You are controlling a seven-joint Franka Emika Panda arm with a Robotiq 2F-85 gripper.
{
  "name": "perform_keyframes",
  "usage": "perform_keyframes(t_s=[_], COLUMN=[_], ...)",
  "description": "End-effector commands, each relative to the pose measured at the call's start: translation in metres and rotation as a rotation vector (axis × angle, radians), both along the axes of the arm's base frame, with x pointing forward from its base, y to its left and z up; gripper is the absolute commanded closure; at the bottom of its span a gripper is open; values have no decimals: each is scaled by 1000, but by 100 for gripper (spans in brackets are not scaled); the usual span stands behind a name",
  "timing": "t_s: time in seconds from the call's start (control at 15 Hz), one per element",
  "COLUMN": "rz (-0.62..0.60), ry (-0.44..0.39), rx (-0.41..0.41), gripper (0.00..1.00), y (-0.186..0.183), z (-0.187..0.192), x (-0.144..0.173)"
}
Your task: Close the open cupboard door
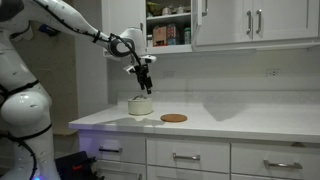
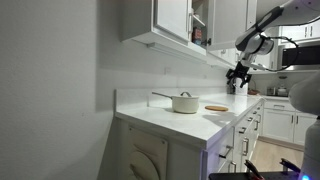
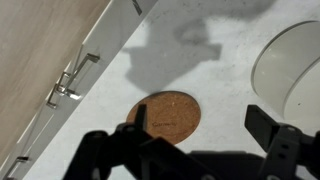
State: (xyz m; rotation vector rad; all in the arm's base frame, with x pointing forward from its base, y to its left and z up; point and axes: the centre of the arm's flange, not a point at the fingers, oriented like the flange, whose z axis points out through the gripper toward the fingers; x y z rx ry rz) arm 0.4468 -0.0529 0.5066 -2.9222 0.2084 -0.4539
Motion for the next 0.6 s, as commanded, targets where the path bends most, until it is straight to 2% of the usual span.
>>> perform_keyframes(t_s=[0.0, 0.27, 0.53], rz=[-102, -206, -327], ry=[-43, -91, -171], rx=[-38, -68, -132], gripper=[0, 0, 0], y=[-15, -40, -63], z=[10, 17, 28], x=[1, -6, -17])
